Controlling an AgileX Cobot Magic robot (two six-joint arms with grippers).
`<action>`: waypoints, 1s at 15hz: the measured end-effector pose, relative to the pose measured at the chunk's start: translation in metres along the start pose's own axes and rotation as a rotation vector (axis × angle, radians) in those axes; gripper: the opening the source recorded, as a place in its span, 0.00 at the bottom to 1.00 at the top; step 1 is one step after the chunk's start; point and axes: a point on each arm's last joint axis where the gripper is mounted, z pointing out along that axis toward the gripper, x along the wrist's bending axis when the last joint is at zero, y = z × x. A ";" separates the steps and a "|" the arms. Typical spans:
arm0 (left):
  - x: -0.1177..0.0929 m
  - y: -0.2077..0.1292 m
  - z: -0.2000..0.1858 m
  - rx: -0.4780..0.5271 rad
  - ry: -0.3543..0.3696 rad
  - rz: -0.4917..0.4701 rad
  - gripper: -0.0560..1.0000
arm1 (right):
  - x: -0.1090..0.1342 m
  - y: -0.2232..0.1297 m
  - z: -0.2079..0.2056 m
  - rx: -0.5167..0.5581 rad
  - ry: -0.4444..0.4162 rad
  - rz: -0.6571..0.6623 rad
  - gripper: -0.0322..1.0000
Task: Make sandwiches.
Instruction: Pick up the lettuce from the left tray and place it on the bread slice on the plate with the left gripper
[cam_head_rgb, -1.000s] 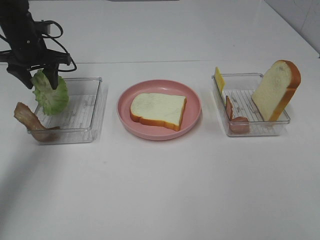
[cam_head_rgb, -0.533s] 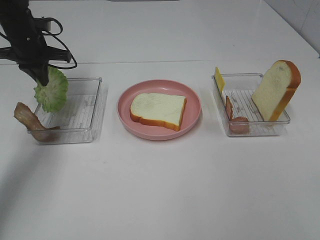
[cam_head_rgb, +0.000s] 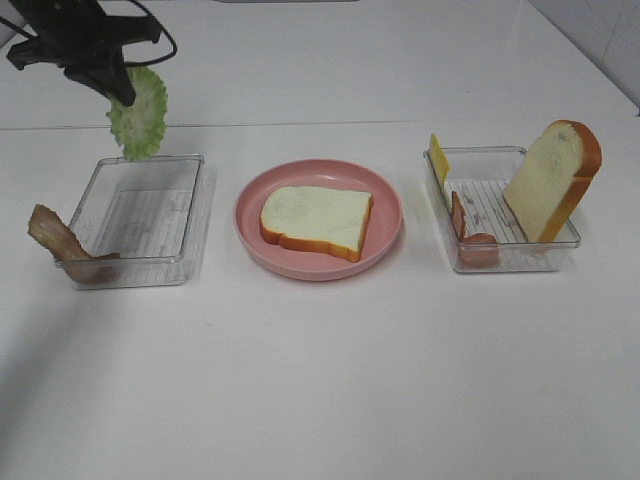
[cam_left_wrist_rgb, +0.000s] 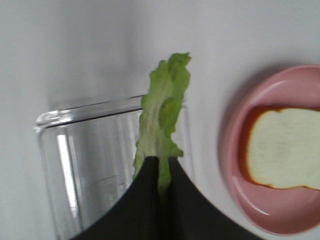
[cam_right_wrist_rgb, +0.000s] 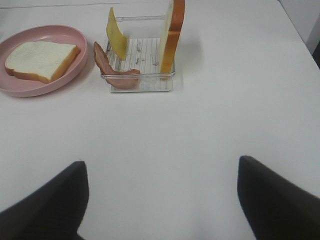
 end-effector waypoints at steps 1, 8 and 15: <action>-0.009 0.002 -0.007 -0.018 -0.079 0.008 0.06 | 0.000 0.000 0.000 0.000 0.000 0.000 0.79; -0.102 -0.006 0.019 -0.080 -0.484 0.137 0.06 | 0.000 0.000 0.000 0.000 0.000 0.000 0.79; -0.134 -0.038 0.088 0.134 -0.570 0.132 0.06 | 0.000 0.000 0.000 0.000 0.000 0.000 0.79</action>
